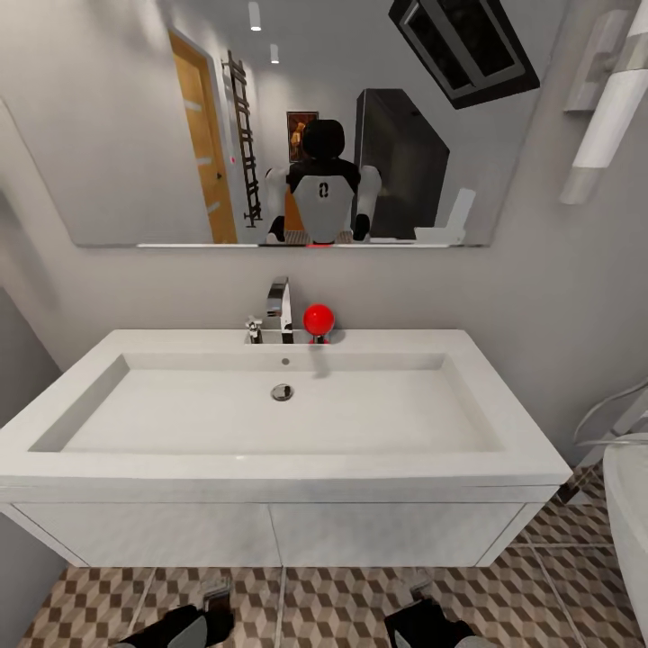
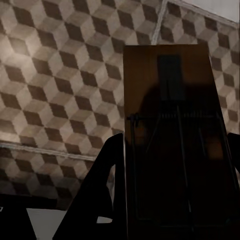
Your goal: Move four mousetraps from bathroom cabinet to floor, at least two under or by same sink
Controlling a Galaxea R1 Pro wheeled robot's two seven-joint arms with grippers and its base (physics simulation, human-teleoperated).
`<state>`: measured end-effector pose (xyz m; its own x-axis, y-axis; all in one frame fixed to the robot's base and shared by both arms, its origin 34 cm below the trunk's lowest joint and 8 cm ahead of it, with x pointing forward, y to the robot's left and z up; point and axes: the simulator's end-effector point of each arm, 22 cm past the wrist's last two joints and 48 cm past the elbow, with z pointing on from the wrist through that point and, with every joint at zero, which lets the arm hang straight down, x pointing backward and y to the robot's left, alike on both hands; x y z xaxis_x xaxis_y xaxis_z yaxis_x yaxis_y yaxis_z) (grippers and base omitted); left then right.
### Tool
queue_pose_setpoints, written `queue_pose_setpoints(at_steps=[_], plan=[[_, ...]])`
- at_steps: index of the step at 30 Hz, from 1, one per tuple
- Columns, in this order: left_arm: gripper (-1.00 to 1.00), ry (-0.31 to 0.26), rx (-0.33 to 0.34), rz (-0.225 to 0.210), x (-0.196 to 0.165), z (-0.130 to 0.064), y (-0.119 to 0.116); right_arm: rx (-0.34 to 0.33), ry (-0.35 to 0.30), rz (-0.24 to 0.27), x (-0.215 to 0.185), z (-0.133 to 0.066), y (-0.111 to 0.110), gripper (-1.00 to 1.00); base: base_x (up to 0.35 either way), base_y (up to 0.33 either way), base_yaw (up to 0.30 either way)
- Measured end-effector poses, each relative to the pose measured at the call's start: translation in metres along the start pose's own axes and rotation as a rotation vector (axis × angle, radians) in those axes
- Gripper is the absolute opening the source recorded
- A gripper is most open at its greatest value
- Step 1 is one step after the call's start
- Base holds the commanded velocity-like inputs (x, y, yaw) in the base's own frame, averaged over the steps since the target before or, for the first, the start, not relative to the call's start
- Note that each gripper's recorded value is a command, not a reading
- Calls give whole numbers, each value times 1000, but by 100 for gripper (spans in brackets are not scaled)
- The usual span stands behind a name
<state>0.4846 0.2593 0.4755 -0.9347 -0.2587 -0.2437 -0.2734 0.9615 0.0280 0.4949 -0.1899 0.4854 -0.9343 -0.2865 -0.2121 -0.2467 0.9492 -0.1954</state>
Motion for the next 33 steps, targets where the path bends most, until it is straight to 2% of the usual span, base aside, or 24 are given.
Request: queue_pose_setpoints(at_steps=[16, 23, 33], plan=[[-100, -5, 3, 5, -2, -1, -7, -1, -3, 2, -3, 0, -1, -100, 0, 0, 0], [-100, -6, 4, 4, -3, -1, -7, -16, 7, 64, -1, 0, 2, -100, 0, 0, 0], [-100, -8, 6, 4, -3, -1, -8, -21, 3, 67, -2, 0, 3, -100, 0, 0, 0]])
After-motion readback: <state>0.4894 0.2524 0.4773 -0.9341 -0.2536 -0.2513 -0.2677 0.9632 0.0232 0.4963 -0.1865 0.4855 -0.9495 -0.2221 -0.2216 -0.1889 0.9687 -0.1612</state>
